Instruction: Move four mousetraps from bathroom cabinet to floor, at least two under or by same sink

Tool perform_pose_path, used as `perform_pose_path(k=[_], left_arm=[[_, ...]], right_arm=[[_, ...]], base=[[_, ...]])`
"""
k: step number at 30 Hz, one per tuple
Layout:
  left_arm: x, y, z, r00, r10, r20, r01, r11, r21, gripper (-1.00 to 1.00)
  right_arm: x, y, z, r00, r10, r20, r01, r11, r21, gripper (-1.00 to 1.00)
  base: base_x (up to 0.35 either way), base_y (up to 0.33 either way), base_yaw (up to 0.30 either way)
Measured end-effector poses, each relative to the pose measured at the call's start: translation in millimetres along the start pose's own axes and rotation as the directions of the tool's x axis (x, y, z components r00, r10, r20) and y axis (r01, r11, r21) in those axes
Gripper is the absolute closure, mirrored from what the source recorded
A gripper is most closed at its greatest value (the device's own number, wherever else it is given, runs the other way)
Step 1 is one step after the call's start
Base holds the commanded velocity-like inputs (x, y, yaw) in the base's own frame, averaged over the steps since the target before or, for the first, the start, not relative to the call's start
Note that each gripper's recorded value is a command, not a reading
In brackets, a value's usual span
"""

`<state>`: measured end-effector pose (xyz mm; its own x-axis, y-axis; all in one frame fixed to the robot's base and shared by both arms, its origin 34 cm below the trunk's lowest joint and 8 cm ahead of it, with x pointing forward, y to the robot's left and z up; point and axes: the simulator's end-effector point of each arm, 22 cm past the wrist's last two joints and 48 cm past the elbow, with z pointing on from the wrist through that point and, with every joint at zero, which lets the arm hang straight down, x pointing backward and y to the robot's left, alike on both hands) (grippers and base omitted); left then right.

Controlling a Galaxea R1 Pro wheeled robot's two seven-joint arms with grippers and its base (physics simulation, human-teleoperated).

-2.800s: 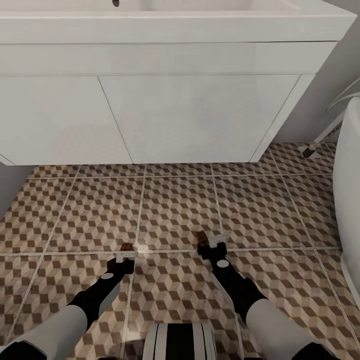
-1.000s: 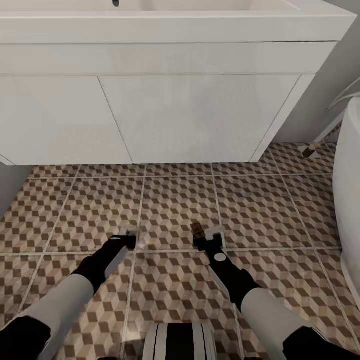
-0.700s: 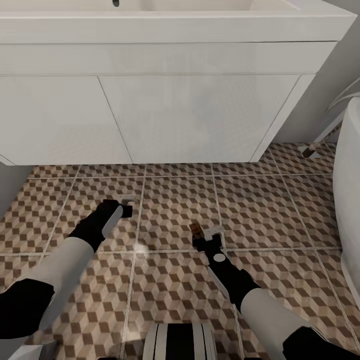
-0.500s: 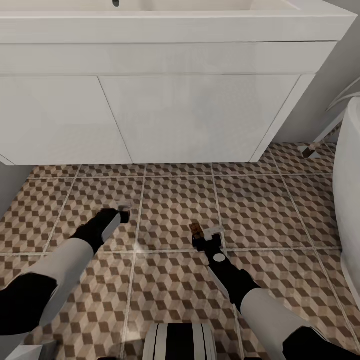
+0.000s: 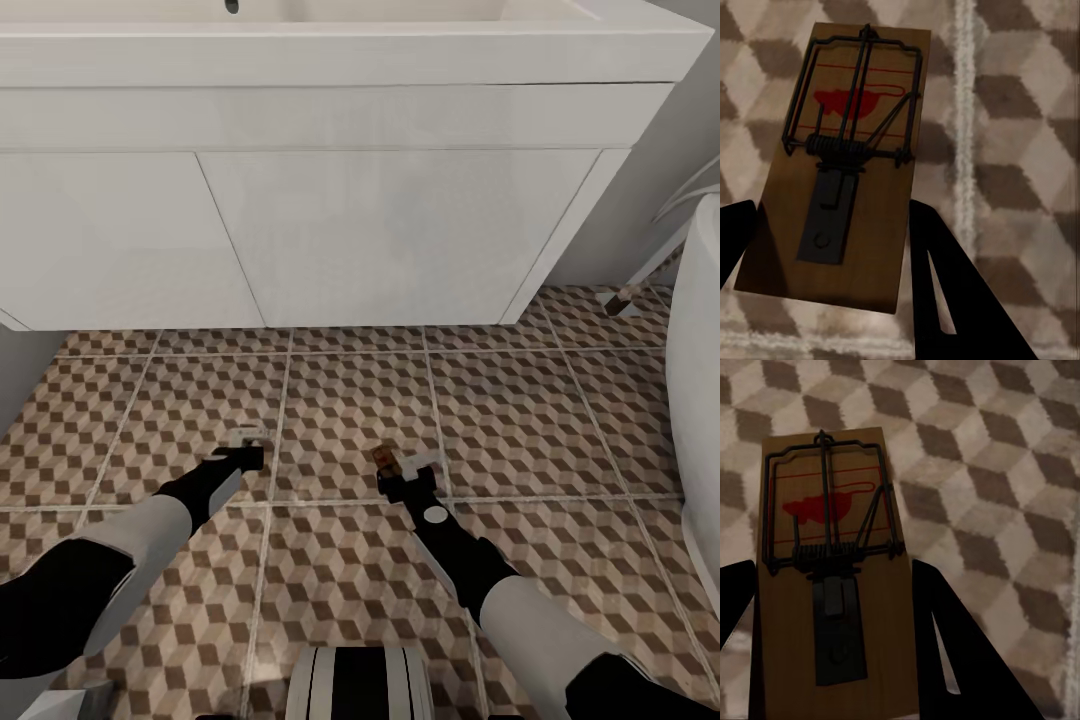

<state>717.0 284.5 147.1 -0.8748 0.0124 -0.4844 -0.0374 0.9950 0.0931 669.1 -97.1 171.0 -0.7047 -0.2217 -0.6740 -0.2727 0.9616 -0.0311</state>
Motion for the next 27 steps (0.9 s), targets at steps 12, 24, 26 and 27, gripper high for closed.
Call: perform_pose_path(k=[12,24,26,27], left_arm=[[1.6,-1.9,0.0,1.000,0.002,0.009,-0.002,1.000,0.004,1.00],[3.9,-4.2,-0.1,1.000,0.029,0.008,-0.030,1.000,0.008,1.00],[3.9,-4.2,-0.1,1.000,0.030,0.008,-0.030,1.000,0.008,1.00],[3.9,-4.5,-0.1,1.000,0.030,0.008,-0.031,0.999,0.008,1.00]], right_arm=[[-12.4,-3.6,4.0,1.000,-0.012,0.008,0.012,1.000,-0.001,1.00],[-25.6,-14.7,7.9,0.999,-0.019,0.026,0.019,1.000,0.013,1.00],[-25.6,-14.9,8.0,0.999,-0.019,0.026,0.019,1.000,0.013,1.00],[-25.6,-14.9,8.0,0.999,-0.019,0.026,0.019,1.000,0.013,1.00]], base=[[0.000,0.000,0.000],[0.000,0.000,0.000],[0.000,0.000,0.000],[0.000,0.000,0.000]])
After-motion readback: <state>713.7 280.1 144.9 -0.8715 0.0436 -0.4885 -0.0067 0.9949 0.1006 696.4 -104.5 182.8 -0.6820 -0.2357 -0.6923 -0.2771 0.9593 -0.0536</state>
